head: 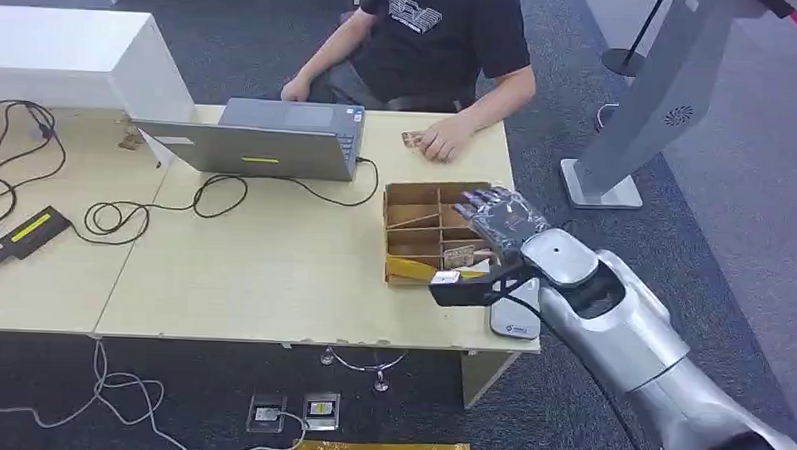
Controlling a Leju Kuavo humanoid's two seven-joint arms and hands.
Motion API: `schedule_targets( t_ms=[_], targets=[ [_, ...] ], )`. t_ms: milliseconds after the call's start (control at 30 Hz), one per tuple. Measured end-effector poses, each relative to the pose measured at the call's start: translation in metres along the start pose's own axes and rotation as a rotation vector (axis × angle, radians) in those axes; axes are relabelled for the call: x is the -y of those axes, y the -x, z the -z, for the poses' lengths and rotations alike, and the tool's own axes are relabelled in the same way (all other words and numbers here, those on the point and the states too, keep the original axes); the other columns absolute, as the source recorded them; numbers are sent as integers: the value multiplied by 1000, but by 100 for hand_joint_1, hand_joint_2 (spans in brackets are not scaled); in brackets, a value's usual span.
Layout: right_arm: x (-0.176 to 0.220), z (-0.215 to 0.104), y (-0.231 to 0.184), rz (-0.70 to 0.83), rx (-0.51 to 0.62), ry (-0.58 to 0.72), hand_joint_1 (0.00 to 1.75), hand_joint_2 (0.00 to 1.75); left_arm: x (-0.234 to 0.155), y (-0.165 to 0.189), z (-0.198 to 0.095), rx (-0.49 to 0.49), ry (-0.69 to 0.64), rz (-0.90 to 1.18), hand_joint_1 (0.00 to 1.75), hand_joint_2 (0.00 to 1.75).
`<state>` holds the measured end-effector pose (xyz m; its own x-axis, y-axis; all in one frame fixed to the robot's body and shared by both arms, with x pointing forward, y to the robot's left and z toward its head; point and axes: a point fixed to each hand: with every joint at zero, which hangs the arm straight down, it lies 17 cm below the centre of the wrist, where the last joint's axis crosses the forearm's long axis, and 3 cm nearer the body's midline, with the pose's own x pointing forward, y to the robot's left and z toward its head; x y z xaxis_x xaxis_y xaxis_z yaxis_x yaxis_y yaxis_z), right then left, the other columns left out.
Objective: Pass the card to the sensor for recognition and then transmit it.
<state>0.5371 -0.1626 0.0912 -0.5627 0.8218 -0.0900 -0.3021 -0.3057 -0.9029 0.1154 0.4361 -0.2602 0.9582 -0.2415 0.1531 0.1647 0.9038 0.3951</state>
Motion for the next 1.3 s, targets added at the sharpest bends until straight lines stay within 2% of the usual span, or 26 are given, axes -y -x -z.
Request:
schedule_targets(
  t_ms=[200,433,900,933,967,1000,1300],
  targets=[
    [-5,12,-13,62,36,13,0,175,0,0,0,-2,-2,-6,0,0],
    [-27,21,-22,88,41,-41,0,175,-1,1,0,-6,-2,-2,0,0],
    [-48,18,-15,87,12,-124,0,175,-1,1,0,-4,-1,12,0,0],
    [-50,17,-14,88,9,-130,40,175,-1,1,0,-5,-1,12,0,0],
    [-50,16,-13,87,8,-135,143,175,-1,2,0,-5,-1,12,0,0],
    [-50,15,-13,84,8,-136,175,175,-1,2,0,-5,-1,12,0,0],
    [-45,11,-16,85,26,-137,175,175,-3,2,0,-6,-4,13,0,0]
  ],
)
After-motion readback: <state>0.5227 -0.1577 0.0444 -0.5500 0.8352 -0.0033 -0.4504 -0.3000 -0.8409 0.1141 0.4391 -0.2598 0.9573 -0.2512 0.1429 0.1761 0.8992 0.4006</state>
